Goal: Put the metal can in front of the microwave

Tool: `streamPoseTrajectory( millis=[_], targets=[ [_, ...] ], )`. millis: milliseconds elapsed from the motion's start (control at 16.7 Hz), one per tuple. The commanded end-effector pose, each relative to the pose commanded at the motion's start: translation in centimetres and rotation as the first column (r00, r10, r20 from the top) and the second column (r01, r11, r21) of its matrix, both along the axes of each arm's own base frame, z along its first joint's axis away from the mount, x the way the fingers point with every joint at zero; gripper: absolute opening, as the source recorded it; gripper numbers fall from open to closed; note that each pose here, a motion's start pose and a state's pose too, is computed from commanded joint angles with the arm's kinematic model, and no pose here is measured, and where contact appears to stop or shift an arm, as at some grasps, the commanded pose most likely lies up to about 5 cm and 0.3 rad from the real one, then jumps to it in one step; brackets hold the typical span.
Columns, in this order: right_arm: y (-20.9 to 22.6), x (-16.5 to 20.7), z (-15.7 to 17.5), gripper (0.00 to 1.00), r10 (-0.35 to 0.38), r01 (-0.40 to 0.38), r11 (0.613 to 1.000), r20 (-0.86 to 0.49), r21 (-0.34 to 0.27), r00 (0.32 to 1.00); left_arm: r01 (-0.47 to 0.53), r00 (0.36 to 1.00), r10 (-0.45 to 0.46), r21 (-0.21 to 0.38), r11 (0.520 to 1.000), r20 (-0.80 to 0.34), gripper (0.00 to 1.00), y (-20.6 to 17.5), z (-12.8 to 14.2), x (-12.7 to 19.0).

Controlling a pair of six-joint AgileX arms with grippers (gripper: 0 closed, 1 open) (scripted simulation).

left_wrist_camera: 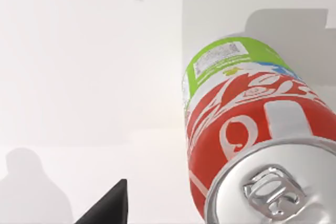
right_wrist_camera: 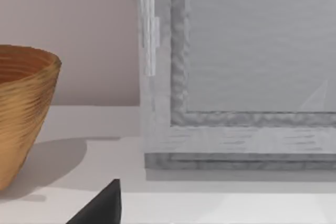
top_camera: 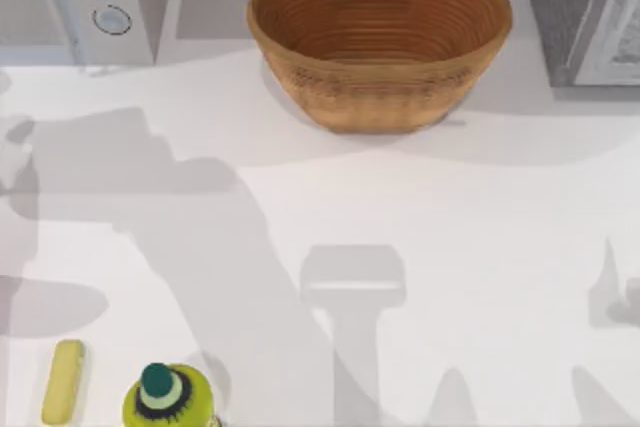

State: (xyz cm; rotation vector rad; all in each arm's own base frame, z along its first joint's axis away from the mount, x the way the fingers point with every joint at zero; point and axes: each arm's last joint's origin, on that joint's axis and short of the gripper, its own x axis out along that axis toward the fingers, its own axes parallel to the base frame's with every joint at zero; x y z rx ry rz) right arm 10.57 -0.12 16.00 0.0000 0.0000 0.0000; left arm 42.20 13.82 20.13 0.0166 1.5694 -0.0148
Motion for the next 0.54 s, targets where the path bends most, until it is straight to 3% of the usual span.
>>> streamPoseTrajectory(
  millis=[180,540],
  targets=[
    [0.0,0.0,0.0,1.00,0.000,0.000,1.000,0.000,0.000,1.000,0.000,1.000,0.000,-0.001,1.000,-0.006,1.00,0.0,0.2,0.1],
    [0.0,0.0,0.0,1.00,0.000,0.000,1.000,0.000,0.000,1.000,0.001,1.000,-0.001,0.000,1.000,0.000,1.00,0.0,4.0,0.0]
  ],
)
